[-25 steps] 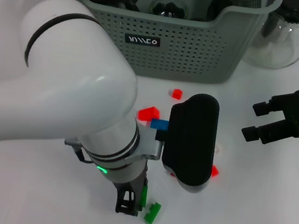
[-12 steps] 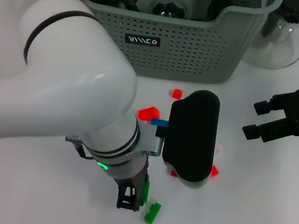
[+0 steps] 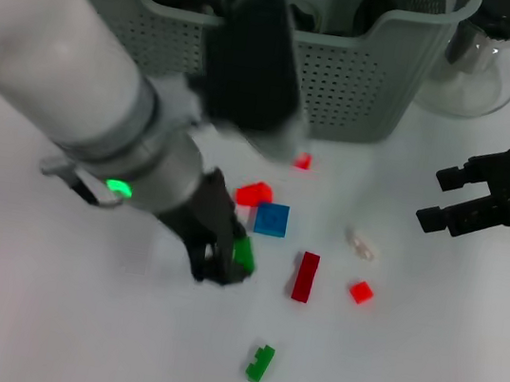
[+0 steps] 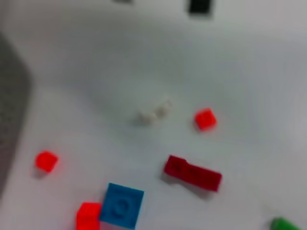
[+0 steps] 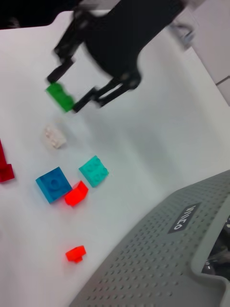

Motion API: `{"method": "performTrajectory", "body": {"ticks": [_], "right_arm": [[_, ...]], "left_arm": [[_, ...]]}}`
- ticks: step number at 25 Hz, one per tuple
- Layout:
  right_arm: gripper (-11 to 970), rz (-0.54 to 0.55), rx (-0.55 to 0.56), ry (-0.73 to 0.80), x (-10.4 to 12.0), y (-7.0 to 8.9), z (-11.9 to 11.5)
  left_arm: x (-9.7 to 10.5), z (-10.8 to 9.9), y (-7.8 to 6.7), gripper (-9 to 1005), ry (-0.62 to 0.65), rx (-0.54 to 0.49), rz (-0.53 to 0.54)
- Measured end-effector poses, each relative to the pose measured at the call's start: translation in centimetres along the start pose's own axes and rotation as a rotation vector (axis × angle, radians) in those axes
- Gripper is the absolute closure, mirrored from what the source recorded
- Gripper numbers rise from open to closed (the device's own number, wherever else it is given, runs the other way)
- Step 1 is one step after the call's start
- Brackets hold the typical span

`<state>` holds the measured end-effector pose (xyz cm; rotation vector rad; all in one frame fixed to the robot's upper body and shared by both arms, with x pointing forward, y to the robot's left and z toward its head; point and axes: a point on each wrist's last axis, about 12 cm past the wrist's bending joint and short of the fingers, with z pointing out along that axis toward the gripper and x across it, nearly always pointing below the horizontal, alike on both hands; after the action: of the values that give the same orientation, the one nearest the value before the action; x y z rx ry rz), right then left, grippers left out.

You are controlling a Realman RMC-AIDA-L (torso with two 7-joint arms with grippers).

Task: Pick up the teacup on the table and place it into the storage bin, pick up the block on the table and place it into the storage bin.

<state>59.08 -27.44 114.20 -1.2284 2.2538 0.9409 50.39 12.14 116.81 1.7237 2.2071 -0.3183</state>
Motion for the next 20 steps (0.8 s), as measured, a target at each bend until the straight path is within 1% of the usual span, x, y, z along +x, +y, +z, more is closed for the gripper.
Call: {"method": "performTrajectory", "body": {"ticks": [2,4,5,6,7,8,9,10,11,13,15,17,19,20], "right_arm": [[44,0.005,-0.001,0.0,0.0,0.0,0.0],[44,0.011,-0.004,-0.001,-0.1,0.0,0.0],[44,0.015,-0.005,-0.001,-0.1,0.0,-0.1],[44,0.018,-0.005,-0.002,-0.2,0.0,-0.1],[44,0.022,-0.006,-0.002,-0.2,0.1,-0.1],[44,0.024,-0.006,-0.002,-0.2,0.1,0.0],[45,0.026,-0.008,-0.002,-0.2,0.1,0.0],[45,0.027,-0.011,-0.002,-0.2,0.1,0.1],[45,0.029,-0.012,-0.002,-0.2,0.2,0.2],[45,0.036,-0.015,0.001,-0.2,0.2,0.3],[45,0.043,-0.017,0.003,-0.3,0.2,0.4],[45,0.046,-0.017,0.003,-0.4,0.2,0.4],[45,0.045,-0.018,0.003,-0.5,0.2,0.4],[45,0.045,-0.017,0.004,-0.6,0.2,0.3]], "left_arm": [[0.3,-2.2,0.4,584,-0.08,0.013,-0.055],[0.5,-5.4,1.0,584,-0.215,0.043,-0.114],[0.5,-6.3,1.2,584,-0.257,0.052,-0.123],[0.4,-7.6,1.5,584,-0.322,0.061,-0.127],[0.4,-7.6,1.5,583,-0.322,0.061,-0.127],[0.3,-9.3,1.9,583,-0.403,0.06,-0.13],[0.2,-12.2,3.1,583,-0.546,0.023,-0.118],[0.2,-12.9,3.6,583,-0.577,-0.003,-0.118],[0.1,-13.8,4.5,582,-0.622,-0.046,-0.119],[-0.3,-14.5,6.4,582,-0.663,-0.129,-0.134],[-0.7,-14.5,9.0,582,-0.661,-0.214,-0.178],[-1.0,-13.7,11.7,581,-0.633,-0.267,-0.237],[-1.0,-12.7,14.0,581,-0.604,-0.288,-0.292],[-1.2,-11.9,15.3,581,-0.587,-0.292,-0.324]]}}
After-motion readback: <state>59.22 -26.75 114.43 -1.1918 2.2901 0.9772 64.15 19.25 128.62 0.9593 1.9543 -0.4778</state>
